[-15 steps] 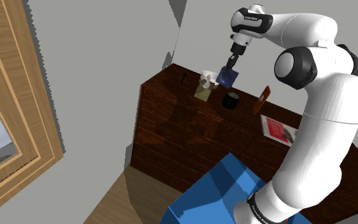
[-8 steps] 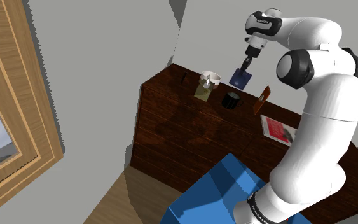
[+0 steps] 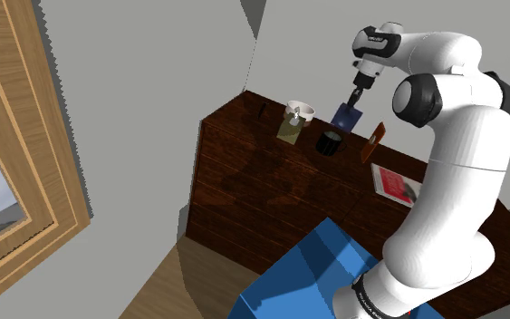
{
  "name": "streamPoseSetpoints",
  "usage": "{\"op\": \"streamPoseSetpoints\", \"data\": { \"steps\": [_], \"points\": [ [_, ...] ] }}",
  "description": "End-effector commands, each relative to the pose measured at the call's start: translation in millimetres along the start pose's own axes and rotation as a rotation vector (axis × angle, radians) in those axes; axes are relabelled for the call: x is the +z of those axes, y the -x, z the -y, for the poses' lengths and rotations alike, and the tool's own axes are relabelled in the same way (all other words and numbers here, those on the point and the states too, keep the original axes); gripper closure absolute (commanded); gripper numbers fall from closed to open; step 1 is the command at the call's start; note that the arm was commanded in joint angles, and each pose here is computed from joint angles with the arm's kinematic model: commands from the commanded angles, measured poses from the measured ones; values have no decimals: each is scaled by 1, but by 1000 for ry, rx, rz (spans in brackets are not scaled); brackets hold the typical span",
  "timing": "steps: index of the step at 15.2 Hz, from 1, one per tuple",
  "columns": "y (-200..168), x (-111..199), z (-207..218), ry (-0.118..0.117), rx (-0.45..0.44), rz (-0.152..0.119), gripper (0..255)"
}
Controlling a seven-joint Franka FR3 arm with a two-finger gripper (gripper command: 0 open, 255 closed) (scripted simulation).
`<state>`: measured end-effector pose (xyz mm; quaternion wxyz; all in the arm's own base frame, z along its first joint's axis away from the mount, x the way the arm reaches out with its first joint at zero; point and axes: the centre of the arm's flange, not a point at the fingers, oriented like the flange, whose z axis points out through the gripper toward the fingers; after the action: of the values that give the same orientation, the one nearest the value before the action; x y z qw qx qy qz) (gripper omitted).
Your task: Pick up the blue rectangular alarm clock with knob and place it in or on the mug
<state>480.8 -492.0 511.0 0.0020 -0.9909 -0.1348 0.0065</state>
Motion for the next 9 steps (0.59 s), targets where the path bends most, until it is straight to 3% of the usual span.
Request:
{"op": "streamPoseSetpoints", "data": {
  "steps": [1, 9],
  "points": [
    [1, 10, 0, 1, 0, 0, 255],
    [0, 52, 0, 1, 0, 0, 255]
  ]
}}
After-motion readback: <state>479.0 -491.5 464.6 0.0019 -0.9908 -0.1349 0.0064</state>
